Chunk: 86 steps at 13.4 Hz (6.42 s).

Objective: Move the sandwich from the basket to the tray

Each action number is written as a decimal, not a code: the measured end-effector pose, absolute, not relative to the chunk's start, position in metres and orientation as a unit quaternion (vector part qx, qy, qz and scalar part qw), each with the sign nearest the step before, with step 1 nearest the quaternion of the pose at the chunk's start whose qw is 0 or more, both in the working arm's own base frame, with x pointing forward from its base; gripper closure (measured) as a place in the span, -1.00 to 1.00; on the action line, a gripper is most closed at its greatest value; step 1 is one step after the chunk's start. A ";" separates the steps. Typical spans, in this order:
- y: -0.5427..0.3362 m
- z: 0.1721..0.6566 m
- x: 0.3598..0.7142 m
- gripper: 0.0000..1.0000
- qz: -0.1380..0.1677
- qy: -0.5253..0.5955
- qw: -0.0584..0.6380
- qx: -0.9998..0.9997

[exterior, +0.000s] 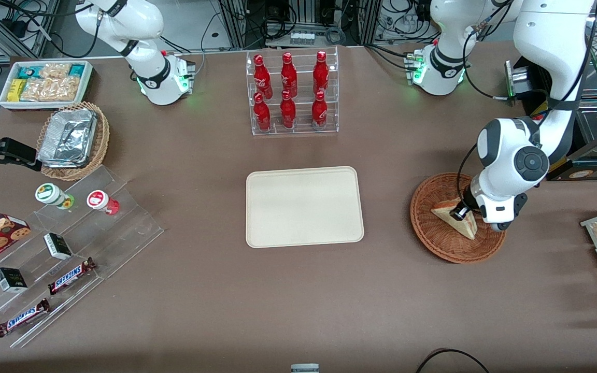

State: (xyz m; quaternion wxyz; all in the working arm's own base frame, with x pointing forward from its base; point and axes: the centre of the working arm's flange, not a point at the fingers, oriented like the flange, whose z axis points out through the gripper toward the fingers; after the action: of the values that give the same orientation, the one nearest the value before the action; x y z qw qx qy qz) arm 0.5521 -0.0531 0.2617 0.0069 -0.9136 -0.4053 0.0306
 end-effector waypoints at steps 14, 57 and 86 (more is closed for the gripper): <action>-0.277 0.363 0.538 0.68 0.074 -0.187 0.032 -0.979; -0.529 0.314 0.523 -1.00 0.032 -0.067 0.038 -0.997; -0.104 0.503 0.595 -1.00 0.107 -0.027 0.019 -0.994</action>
State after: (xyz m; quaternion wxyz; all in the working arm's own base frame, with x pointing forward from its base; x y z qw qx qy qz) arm 0.5950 -0.1041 0.5029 0.0187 -0.9937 -0.0268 0.1072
